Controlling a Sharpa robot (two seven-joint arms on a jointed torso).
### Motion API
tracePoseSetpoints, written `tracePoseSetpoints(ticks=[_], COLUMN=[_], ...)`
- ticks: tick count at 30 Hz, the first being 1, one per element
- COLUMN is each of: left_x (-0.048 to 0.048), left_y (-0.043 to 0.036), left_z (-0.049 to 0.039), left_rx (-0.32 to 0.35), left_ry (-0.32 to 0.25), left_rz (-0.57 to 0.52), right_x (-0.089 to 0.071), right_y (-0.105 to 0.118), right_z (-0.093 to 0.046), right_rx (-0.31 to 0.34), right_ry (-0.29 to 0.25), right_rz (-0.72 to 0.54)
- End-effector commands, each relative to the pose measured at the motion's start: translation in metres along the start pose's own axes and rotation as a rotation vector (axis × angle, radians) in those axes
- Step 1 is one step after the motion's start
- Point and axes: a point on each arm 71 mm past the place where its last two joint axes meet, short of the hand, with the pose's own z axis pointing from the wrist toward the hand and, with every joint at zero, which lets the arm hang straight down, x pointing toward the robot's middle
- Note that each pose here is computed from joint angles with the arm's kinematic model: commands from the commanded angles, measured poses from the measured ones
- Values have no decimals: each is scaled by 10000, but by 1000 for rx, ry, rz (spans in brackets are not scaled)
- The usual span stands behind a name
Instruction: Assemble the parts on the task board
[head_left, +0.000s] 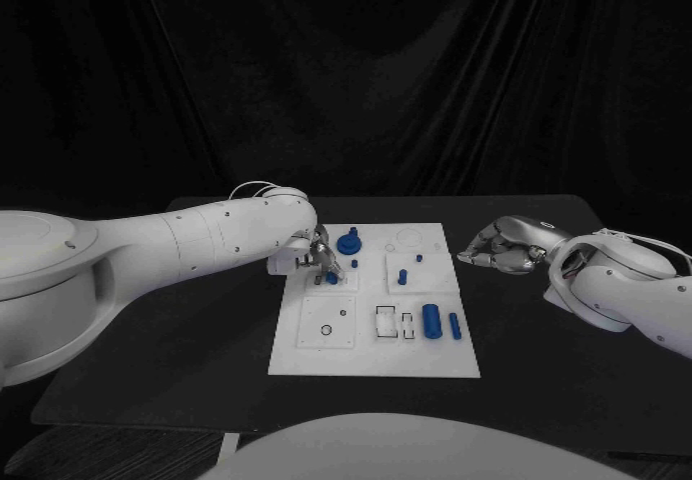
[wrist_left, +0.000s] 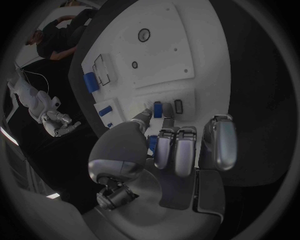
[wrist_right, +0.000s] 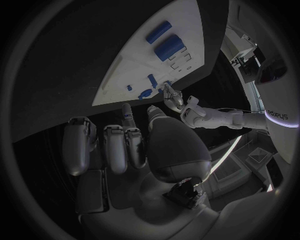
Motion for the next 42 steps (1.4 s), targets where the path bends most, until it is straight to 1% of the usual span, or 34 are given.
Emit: tracePoseSetpoints(ticks=[1, 9, 24, 42], left_x=[18, 20, 21, 14], left_y=[-10, 0, -8, -35], left_z=[0, -4, -3, 7], left_rx=[7, 8, 9, 8], left_ry=[6, 5, 6, 5], left_rz=[4, 3, 4, 6], right_x=[13, 17, 27, 35], right_y=[-15, -15, -13, -15], right_z=[-6, -6, -6, -5], right_rx=[15, 15, 14, 16], right_ry=[4, 5, 6, 11], right_rz=[0, 0, 1, 2])
